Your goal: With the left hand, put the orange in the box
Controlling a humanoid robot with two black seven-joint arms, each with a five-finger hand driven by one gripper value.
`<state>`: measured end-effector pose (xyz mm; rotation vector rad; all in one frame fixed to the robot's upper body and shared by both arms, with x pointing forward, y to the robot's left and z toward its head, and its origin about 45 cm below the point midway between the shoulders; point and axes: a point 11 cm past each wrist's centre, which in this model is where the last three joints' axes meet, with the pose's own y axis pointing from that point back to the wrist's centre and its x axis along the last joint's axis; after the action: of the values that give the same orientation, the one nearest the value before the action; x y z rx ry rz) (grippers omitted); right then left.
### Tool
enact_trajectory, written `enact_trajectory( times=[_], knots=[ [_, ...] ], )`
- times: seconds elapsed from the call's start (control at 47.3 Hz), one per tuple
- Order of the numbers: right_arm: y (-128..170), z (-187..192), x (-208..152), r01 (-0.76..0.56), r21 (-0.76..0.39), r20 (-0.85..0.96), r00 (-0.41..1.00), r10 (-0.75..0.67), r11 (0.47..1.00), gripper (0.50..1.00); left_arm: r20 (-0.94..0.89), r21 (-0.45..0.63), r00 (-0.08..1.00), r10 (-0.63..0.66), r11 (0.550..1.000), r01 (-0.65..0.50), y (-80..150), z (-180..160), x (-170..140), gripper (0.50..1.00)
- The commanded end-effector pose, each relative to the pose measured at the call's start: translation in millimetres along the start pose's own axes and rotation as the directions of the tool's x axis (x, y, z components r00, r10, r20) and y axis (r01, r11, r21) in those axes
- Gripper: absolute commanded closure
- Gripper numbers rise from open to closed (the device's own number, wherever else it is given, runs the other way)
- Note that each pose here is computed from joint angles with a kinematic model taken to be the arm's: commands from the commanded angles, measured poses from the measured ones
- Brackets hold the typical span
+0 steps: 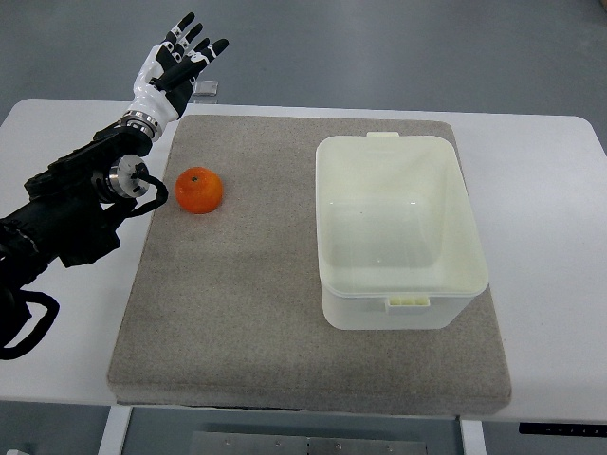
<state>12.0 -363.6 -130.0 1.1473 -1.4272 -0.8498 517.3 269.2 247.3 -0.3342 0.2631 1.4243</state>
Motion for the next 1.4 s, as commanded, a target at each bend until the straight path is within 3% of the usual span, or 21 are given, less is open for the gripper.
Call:
enact_trajectory(
  times=[0.0, 1.375],
  knots=[
    [0.0, 0.0, 0.0, 0.0, 0.0, 0.0, 1.0, 0.0, 1.0, 0.574, 0.001, -0.001, 1.0, 0.002, 1.0, -0.002, 0.1, 0.6, 1.0, 0.508],
    [0.0, 0.0, -0.1, 0.0, 0.0, -0.001, 1.0, 0.0, 1.0, 0.574, -0.011, -0.013, 1.0, 0.02, 1.0, -0.02, 2.1, 3.4, 9.7, 0.508]
  ],
)
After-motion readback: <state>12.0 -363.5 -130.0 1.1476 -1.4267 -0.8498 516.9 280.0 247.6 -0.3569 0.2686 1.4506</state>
